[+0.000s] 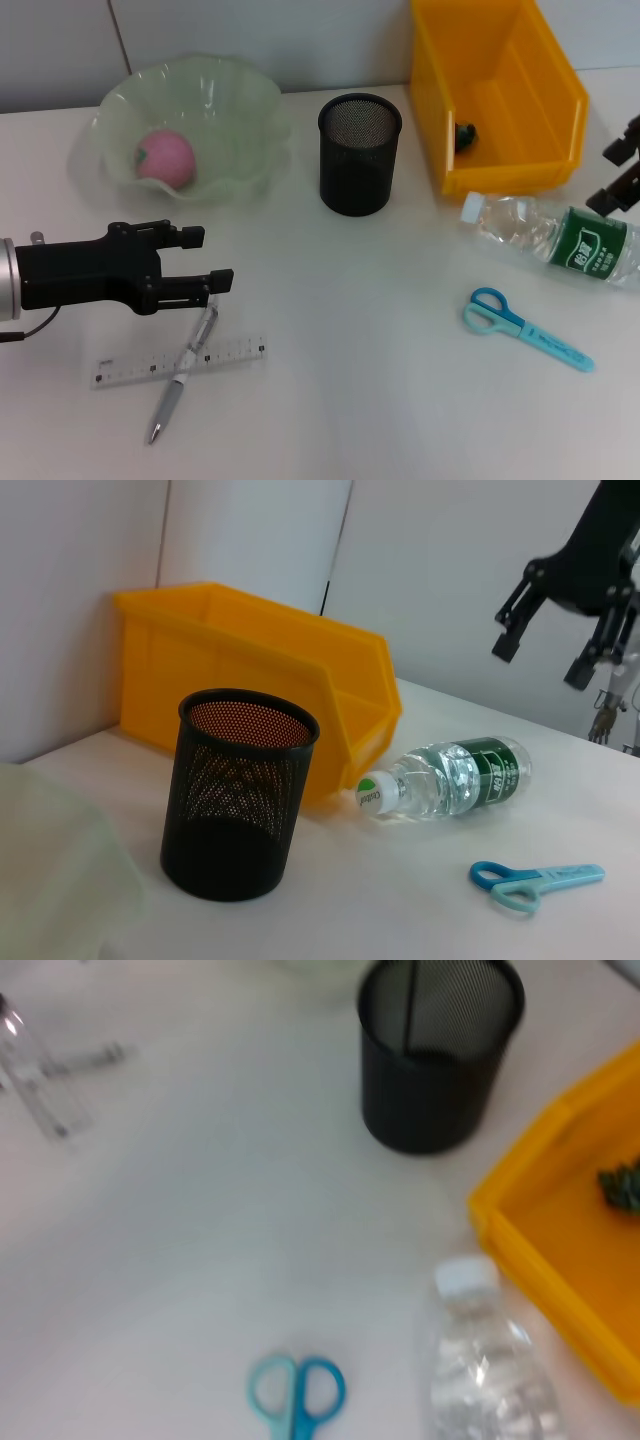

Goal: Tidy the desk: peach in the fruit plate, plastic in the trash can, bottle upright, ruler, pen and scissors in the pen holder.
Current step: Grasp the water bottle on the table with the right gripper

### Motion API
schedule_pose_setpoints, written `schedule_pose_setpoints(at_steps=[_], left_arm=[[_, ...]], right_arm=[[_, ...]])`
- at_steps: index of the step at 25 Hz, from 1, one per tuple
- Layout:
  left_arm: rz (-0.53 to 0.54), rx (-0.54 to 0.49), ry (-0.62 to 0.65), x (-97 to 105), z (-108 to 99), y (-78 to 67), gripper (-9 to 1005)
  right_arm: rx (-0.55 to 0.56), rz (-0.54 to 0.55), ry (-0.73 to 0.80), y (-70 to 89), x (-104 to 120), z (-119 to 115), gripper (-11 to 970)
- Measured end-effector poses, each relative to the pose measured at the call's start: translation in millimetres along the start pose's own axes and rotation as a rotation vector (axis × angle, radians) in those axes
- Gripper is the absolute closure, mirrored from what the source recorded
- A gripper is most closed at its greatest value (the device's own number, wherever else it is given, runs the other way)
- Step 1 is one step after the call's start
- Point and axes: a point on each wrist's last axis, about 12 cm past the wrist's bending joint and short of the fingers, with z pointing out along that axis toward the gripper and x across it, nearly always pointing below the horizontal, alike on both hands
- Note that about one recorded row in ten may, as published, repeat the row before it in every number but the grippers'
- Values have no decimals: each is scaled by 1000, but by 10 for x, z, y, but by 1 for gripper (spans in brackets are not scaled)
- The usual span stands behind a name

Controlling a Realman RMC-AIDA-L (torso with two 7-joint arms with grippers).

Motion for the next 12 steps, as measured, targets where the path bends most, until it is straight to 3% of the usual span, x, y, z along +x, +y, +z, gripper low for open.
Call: schedule_pose_setpoints(at_steps=[12], left_arm=[[-9,-3,1,10,-18,3,210]], right_arm=[[40,-43,123,-84,15,376,138]])
